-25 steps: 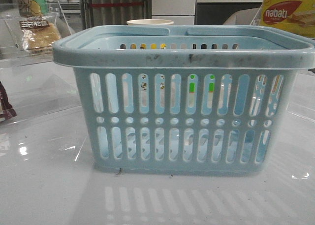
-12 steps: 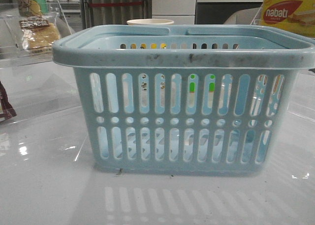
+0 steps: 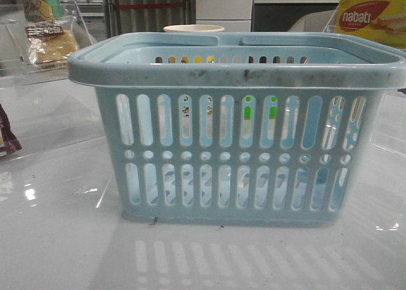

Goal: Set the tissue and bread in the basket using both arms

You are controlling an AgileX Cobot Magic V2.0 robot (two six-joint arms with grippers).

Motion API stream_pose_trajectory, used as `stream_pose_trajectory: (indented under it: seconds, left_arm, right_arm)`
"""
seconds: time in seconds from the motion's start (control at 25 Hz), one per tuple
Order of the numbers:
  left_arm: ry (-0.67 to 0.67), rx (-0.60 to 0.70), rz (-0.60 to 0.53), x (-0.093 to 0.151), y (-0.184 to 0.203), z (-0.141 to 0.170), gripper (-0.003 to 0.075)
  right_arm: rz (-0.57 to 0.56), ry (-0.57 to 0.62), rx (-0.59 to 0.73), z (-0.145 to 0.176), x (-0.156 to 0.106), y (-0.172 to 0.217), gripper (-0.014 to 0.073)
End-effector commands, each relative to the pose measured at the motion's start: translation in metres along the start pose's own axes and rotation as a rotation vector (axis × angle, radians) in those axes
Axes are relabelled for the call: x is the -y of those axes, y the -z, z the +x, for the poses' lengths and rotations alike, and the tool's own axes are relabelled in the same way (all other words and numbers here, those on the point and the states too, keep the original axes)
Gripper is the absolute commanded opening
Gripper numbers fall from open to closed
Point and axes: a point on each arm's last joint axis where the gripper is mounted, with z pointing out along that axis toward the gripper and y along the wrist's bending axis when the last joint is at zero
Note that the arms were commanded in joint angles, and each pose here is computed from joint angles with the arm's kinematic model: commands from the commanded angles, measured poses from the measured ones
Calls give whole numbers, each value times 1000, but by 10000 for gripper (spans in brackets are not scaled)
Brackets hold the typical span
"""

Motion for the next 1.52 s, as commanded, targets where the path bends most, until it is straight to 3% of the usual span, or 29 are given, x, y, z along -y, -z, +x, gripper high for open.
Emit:
stream_pose_trajectory:
  seconds: [0.0,0.32,0.88,1.48]
  left_arm:
    - [19,17,-3,-2,-14,-27,91]
    - [22,-194,-1,-3,-35,-34,91]
    - [20,-584,9,-1,-55,11,91]
    - [21,-716,14,1,-61,36,106]
  right_arm:
    - [2,-1,1,-30,3,-9,57]
    - [-30,-1,-213,-42,4,-30,57]
    - [-74,-4,-561,-3,-1,-60,57]
    - [-93,-6,-713,19,-3,-70,93]
